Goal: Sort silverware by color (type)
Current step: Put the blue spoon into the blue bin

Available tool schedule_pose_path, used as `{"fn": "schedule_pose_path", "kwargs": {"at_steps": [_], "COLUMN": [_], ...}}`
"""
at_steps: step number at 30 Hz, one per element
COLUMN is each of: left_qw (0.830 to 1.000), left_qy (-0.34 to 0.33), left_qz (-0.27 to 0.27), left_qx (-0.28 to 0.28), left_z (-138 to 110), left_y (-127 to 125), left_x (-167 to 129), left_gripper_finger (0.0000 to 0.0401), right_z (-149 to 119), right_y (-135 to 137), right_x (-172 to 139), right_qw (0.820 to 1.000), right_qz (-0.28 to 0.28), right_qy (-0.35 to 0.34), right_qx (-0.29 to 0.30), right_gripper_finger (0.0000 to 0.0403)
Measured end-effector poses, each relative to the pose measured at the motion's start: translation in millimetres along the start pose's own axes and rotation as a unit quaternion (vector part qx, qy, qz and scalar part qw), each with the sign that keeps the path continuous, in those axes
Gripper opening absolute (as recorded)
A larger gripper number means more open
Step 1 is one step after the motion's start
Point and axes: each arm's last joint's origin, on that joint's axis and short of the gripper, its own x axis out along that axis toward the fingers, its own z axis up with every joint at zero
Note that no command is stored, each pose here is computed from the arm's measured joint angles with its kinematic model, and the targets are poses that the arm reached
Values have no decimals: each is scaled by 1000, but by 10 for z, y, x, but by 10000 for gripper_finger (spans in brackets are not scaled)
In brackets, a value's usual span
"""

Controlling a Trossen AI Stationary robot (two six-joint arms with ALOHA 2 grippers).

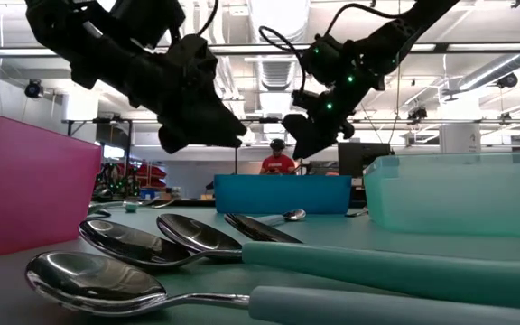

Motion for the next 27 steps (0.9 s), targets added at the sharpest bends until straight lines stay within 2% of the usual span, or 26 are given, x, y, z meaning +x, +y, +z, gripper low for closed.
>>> {"fn": "schedule_pose_path", "kwargs": {"at_steps": [7, 13, 20, 23, 27], "left_qw": [999, 999, 995, 993, 988], "left_qy": [25, 37, 91, 115, 144], "left_qz": [-23, -32, -44, -36, 37], "left_qx": [-23, -18, -9, 5, 52], "left_z": [-49, -91, -55, 72, 255], "left_y": [-45, -157, -291, -373, -428], "left_x": [1, 65, 406, 484, 471], "left_gripper_finger": [125, 125, 125, 125, 125], "right_z": [47, 45, -12, -55, -119], "right_y": [-57, -29, 73, 85, 76], "right_x": [-327, -631, -847, -911, -988], "right_qw": [998, 996, 993, 991, 987], "right_qz": [39, 72, 89, 90, 85], "right_qy": [29, 53, 79, 100, 130], "right_qx": [32, 23, -7, -18, -36], "right_gripper_finger": [180, 181, 175, 176, 173]}}
